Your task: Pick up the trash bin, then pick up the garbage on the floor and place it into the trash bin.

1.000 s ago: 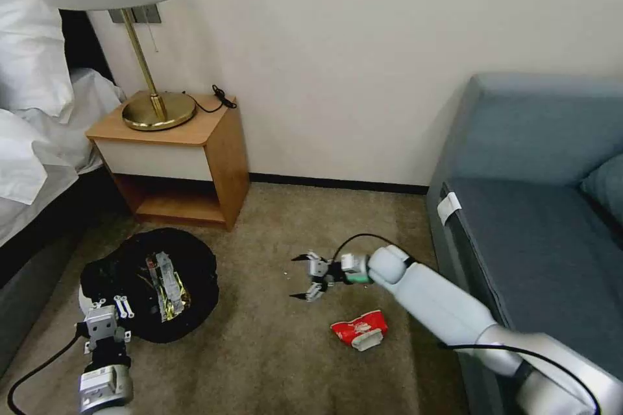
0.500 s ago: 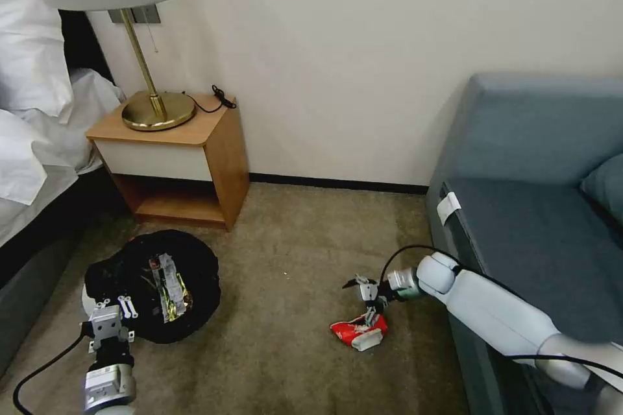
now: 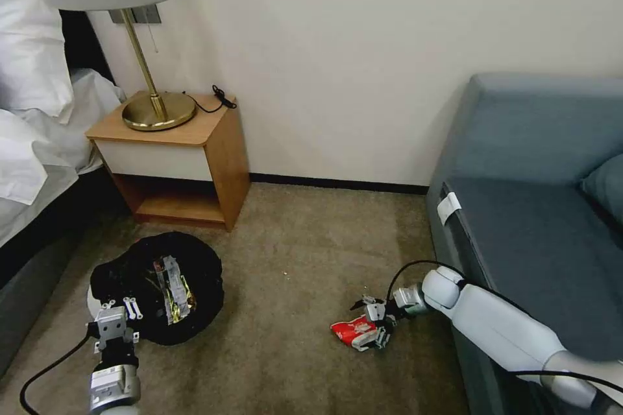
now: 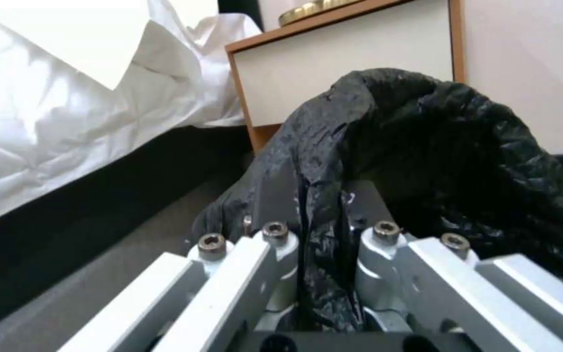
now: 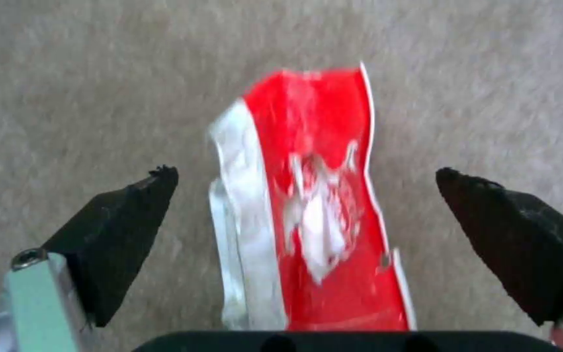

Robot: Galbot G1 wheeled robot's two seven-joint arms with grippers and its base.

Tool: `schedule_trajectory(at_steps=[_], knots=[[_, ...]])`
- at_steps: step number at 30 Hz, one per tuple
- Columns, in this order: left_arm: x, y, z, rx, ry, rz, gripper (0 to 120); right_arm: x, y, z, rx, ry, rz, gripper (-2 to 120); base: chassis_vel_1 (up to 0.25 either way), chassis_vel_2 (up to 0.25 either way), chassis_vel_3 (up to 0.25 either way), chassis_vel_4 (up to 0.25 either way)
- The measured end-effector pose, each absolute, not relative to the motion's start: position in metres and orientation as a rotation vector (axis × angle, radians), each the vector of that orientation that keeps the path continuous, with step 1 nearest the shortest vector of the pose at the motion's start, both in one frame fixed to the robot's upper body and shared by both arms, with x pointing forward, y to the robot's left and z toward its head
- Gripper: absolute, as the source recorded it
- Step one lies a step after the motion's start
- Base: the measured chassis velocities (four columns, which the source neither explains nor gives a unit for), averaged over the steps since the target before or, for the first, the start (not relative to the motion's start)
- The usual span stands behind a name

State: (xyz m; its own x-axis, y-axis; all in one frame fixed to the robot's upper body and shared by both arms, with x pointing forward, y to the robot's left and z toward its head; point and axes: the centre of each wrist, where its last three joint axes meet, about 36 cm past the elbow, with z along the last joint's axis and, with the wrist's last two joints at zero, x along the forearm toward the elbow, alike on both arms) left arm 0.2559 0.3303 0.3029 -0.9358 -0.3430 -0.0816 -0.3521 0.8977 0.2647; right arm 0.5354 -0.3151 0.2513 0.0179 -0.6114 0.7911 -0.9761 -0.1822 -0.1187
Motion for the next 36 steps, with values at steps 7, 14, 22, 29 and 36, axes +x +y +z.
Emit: schedule_trajectory(at_steps=[7, 14, 22, 29, 36], knots=[[0.257, 0.328, 0.302, -0.548, 3.028, 0.427, 6, 0.539, -0.325, 0.242, 1.806, -1.603, 1.039, 100, 0.000, 0.000, 0.000, 0.000], [0.258, 0.330, 0.300, -0.548, 3.032, 0.431, 6, 0.541, -0.324, 0.232, 1.810, -1.574, 1.037, 92, 0.000, 0.000, 0.000, 0.000], [0.258, 0.336, 0.299, -0.556, 3.033, 0.440, 6, 0.546, -0.323, 0.226, 1.813, -1.555, 1.022, 65, 0.000, 0.000, 0.000, 0.000], [0.262, 0.336, 0.296, -0.552, 3.037, 0.432, 6, 0.551, -0.323, 0.224, 1.814, -1.567, 1.008, 39, 0.000, 0.000, 0.000, 0.000], [0.267, 0.334, 0.295, -0.546, 3.038, 0.424, 6, 0.556, -0.321, 0.222, 1.822, -1.567, 0.993, 14, 0.000, 0.000, 0.000, 0.000]])
